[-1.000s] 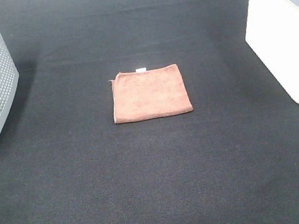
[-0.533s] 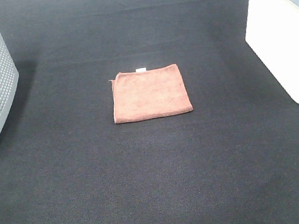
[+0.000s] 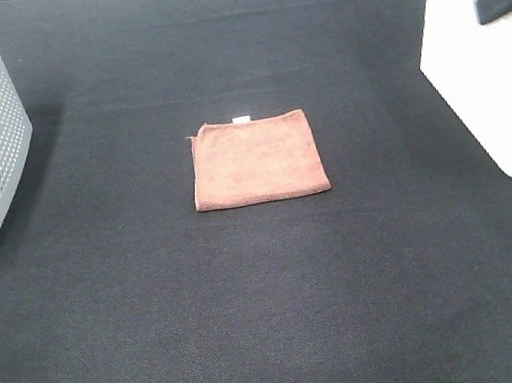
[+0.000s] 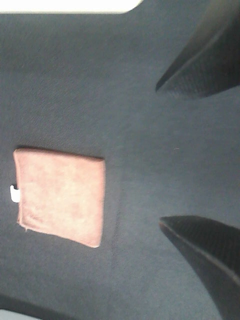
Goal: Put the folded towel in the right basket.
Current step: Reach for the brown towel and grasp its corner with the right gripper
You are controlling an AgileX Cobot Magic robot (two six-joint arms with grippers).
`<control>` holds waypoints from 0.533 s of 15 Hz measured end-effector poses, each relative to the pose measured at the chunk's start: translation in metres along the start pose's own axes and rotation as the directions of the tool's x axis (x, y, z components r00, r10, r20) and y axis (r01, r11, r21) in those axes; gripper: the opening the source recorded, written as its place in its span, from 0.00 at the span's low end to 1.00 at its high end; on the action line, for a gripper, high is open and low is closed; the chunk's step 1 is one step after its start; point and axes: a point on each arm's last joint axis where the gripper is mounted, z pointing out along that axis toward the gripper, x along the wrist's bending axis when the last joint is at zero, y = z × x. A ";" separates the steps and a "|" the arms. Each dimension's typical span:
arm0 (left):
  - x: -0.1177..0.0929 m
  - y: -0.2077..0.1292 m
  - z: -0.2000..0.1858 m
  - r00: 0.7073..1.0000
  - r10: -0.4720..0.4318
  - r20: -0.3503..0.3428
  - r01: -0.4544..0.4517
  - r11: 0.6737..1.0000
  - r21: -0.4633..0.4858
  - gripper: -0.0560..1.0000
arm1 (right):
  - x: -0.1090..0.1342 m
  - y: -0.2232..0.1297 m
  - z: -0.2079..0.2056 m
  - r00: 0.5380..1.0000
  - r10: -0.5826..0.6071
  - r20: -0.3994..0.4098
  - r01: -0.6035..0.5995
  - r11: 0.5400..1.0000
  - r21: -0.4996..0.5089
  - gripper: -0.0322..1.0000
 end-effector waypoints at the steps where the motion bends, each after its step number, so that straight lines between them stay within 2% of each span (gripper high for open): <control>1: 0.000 0.000 0.000 1.000 0.000 0.000 0.000 1.000 0.000 0.88 | 0.000 0.009 0.011 1.000 -0.014 -0.014 0.014 1.000 0.017 0.64; 5: 0.000 0.000 0.000 1.000 0.000 0.000 0.000 1.000 0.000 0.88 | 0.027 0.035 0.073 0.993 -0.083 -0.087 0.090 0.992 0.085 0.64; 7: 0.000 0.000 0.000 1.000 0.000 0.000 0.000 1.000 0.000 0.88 | 0.027 0.050 0.119 0.994 -0.045 -0.096 0.059 0.988 0.141 0.64; 8: 0.000 0.000 0.000 1.000 0.000 0.000 0.000 1.000 0.000 0.88 | 0.027 0.050 0.119 0.994 -0.045 -0.096 0.059 0.988 0.141 0.64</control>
